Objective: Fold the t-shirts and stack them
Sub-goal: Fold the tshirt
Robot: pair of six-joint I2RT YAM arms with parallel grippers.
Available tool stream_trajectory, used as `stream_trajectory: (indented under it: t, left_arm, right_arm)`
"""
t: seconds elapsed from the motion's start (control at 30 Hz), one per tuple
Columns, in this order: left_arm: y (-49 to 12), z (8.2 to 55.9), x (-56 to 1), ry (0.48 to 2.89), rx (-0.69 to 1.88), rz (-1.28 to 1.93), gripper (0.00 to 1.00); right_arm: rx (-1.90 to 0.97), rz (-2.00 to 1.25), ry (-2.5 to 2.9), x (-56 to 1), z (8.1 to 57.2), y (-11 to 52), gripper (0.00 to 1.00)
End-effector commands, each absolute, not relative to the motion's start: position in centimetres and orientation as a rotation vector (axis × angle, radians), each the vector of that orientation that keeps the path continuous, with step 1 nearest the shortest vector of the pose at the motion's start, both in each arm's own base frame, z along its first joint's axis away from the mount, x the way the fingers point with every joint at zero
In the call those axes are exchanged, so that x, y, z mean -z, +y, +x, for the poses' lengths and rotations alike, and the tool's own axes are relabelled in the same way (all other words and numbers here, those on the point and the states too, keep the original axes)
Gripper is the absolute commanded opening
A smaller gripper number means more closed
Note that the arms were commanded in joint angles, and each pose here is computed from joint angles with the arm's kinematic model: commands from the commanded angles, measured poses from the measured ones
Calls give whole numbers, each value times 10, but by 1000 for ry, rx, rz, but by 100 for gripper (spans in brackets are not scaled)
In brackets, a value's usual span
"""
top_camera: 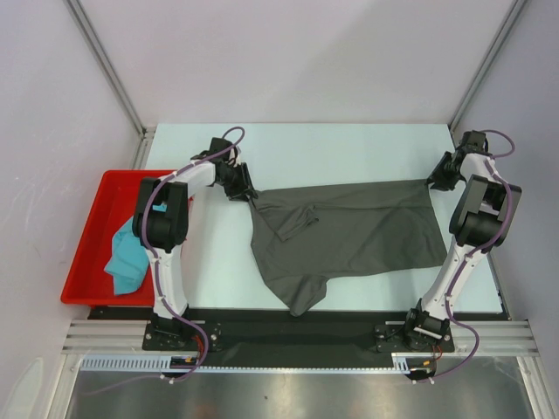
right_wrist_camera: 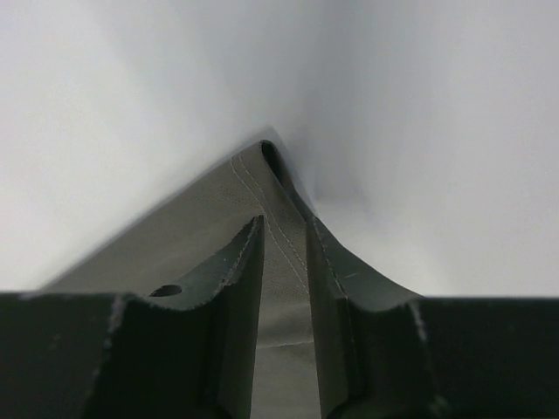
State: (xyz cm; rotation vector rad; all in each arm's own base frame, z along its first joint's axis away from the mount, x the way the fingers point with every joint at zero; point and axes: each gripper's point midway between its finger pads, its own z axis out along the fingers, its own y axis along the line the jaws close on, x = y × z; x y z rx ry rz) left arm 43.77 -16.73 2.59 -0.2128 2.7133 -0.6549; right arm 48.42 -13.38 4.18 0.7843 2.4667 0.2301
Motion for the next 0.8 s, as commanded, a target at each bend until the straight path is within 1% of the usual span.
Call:
stream_trajectory:
  t: [0.0,0.3,0.67,0.77]
  left_arm:
    - [-174,449,-58,2630,694,-160,43]
    - [-178,455,-59,2635,708,-149,45]
    - [-182,455,-50,2654,731,-160,44]
    - [-183,456,-49,2655,736,-166,41]
  right_arm:
    - [-245,722,2412,-65,501,-131,31]
    - [-240,713,2437,-53,505,-128,32]
    - [-205,733,2465,-44,496,-136,34]
    - [-212,729,2469,-41,498,-133,33]
